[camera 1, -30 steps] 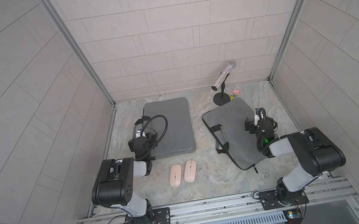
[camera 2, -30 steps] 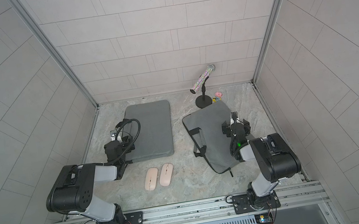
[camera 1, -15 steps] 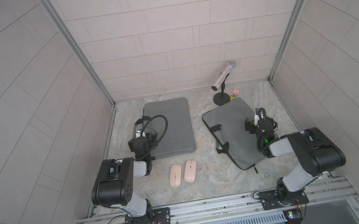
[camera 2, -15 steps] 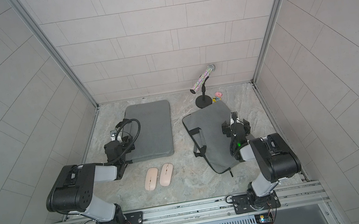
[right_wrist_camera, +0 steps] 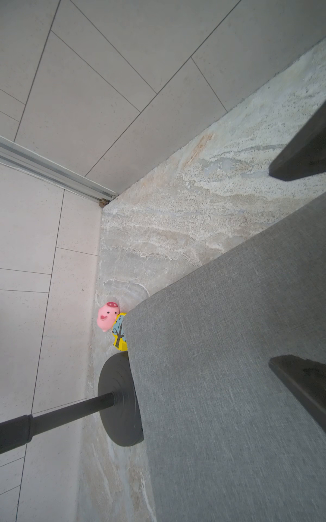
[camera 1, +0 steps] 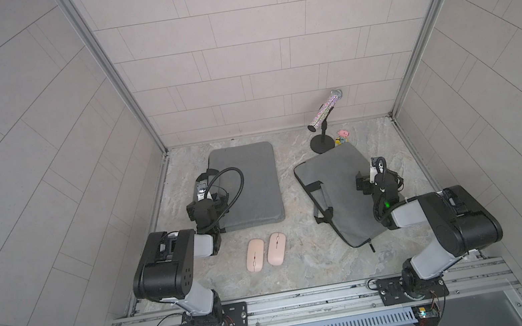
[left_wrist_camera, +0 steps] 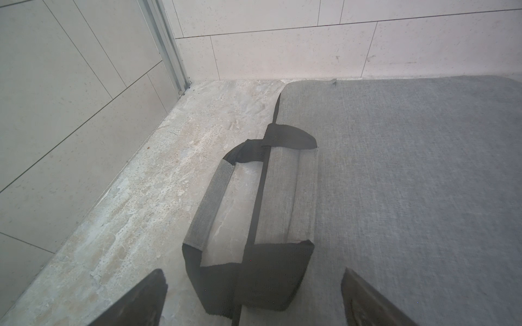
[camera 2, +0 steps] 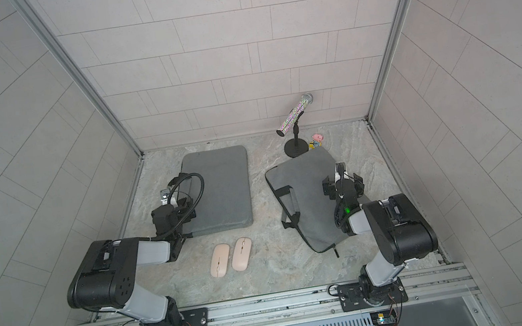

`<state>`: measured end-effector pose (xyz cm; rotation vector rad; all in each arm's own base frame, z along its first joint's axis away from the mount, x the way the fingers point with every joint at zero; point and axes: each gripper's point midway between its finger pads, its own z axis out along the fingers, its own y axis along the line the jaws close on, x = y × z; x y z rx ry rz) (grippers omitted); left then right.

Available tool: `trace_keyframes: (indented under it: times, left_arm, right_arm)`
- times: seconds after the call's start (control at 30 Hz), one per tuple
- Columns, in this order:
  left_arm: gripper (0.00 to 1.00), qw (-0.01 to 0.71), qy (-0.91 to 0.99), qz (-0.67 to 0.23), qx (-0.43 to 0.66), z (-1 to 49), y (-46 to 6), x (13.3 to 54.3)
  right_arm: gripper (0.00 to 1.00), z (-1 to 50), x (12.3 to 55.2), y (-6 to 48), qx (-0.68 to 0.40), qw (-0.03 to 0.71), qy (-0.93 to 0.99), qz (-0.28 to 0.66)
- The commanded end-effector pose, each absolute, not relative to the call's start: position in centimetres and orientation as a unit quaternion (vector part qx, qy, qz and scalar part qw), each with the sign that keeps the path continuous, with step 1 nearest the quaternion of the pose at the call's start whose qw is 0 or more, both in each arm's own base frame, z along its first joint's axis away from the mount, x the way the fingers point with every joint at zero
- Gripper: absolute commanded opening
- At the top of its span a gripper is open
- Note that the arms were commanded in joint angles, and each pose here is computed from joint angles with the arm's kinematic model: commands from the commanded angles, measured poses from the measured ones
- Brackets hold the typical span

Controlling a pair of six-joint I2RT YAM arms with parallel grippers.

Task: Put the mouse into the laptop bag
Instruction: Move the zippered laptop bag to the center of the board.

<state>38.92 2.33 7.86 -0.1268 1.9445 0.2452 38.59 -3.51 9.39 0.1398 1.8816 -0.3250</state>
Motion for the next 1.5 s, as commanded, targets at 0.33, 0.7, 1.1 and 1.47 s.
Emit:
trace_keyframes:
  times: [0.33, 0.7, 1.1, 1.47]
  left_arm:
    - [1.00, 0.616, 0.776, 0.109, -0.084, 12.2, 3.3, 36.9]
    - [1.00, 0.557, 0.789, -0.075, -0.248, 20.2, 1.7, 33.3]
    - [1.00, 0.354, 0.775, -0.349, -0.391, 13.3, -3.2, 30.7]
    - [0.99, 0.398, 0.815, -0.267, -0.326, 18.7, -1.9, 28.2]
  right_arm:
    - [1.00, 16.6, 35.1, -5.9, 0.161, 0.614, 0.751, -0.184]
    - [1.00, 18.1, 27.6, -7.2, 0.378, 0.597, 0.707, 0.010]
    - [1.00, 14.1, 22.0, -4.4, 0.345, 0.457, 0.819, 0.032]
    - [1.00, 8.1, 21.2, -4.5, 0.386, 0.378, 0.841, 0.011]
